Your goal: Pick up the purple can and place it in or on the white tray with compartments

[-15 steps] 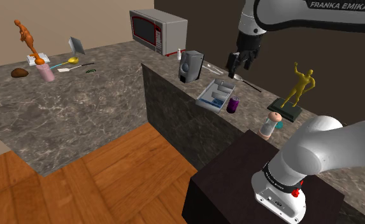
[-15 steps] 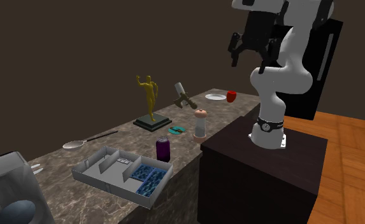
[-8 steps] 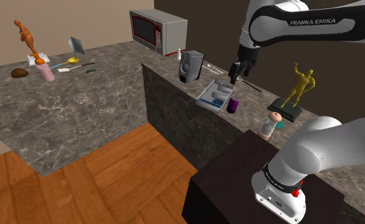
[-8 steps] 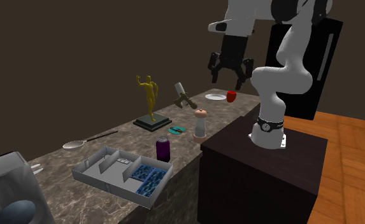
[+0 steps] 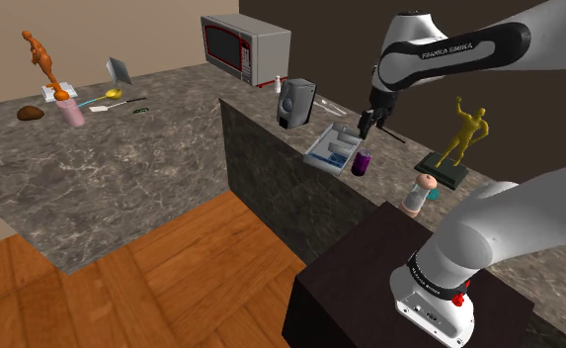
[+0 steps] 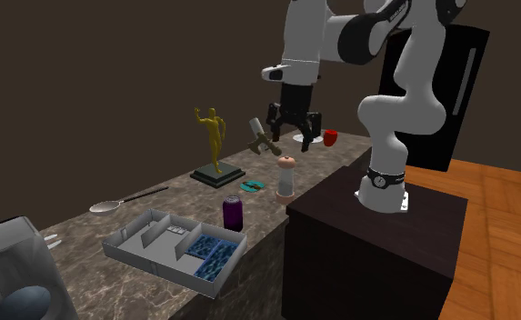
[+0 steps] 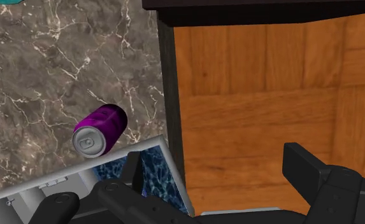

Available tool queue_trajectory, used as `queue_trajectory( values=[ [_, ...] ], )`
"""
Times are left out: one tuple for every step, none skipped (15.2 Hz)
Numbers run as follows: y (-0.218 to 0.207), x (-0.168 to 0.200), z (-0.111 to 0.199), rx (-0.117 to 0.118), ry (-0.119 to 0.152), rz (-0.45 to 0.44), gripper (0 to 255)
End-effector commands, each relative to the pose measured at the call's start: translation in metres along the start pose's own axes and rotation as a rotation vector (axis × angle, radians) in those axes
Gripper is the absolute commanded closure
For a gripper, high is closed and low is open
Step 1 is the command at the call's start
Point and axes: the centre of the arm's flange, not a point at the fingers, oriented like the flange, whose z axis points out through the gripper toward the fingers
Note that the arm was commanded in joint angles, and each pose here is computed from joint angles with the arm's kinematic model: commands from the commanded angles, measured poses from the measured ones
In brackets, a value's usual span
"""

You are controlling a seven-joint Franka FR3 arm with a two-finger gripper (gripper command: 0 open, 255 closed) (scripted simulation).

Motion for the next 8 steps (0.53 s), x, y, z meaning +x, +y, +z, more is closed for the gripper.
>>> queue_trajectory(
  values=[
    [0.018,0.006,0.021,0.007,-0.001,-0.01,0],
    [0.026,0.009,0.031,0.011,-0.002,-0.014,0],
    [0.035,0.012,0.041,0.015,-0.002,-0.018,0],
    [0.044,0.015,0.051,0.019,-0.003,-0.023,0],
    [0.052,0.018,0.061,0.023,-0.004,-0.027,0],
    [0.061,0.022,0.072,0.027,-0.005,-0.031,0],
    [0.069,0.025,0.082,0.031,-0.006,-0.035,0],
    [0.077,0.028,0.092,0.035,-0.007,-0.04,0]
  ],
)
